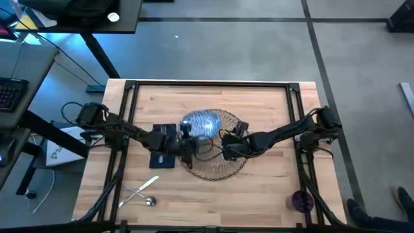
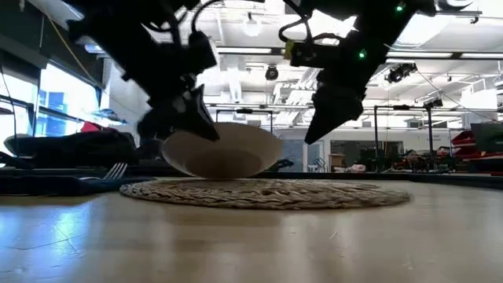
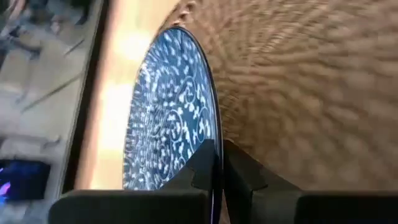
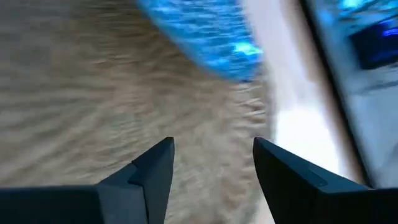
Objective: Set table place
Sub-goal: Put the blue plate on the brown placemat
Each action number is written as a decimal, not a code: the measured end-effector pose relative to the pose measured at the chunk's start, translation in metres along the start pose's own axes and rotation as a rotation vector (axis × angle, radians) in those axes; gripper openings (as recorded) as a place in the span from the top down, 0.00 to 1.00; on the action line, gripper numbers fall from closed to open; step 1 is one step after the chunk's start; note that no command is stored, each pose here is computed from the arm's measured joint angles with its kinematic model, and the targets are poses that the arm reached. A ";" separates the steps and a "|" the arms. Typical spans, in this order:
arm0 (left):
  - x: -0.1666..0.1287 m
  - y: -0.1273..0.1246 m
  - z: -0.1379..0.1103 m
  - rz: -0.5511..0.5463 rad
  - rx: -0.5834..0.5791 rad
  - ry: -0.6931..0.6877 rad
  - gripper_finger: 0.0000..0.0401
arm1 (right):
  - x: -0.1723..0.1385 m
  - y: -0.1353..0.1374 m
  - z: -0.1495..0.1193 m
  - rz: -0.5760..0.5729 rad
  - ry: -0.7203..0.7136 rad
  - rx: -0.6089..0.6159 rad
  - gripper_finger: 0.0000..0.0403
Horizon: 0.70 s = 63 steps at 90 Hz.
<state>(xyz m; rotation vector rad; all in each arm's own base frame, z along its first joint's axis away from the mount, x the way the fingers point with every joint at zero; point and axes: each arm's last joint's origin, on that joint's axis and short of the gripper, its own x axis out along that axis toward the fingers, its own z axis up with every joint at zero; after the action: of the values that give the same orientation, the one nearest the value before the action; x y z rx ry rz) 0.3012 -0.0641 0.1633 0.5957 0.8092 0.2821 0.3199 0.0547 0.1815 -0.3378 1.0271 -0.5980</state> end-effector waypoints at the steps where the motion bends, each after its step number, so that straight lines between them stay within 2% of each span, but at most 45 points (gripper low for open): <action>1: -0.001 -0.001 0.001 0.001 0.004 -0.006 1.00 | -0.001 -0.001 0.000 -0.008 -0.001 0.000 0.53; 10: -0.010 -0.012 0.008 0.005 0.054 -0.068 1.00 | -0.006 -0.005 -0.001 -0.055 -0.017 0.031 0.53; 21: -0.020 -0.021 0.017 -0.009 0.097 -0.159 1.00 | -0.012 -0.009 0.001 -0.045 -0.029 0.071 0.53; 32: -0.024 -0.031 0.020 -0.014 0.167 -0.193 1.00 | -0.018 -0.009 0.001 -0.025 -0.043 0.093 0.53; 51: -0.013 -0.050 0.017 -0.067 0.222 -0.207 1.00 | -0.025 -0.003 -0.001 0.041 -0.036 0.160 0.53; 63: 0.001 -0.066 0.020 -0.021 0.233 -0.250 1.00 | -0.034 0.008 -0.005 0.114 -0.031 0.215 0.53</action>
<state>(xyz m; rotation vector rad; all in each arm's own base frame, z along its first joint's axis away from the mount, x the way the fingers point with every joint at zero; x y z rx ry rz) 0.3172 -0.1245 0.1339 0.8228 0.6099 0.0910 0.3057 0.0817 0.1982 -0.0987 0.9361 -0.5923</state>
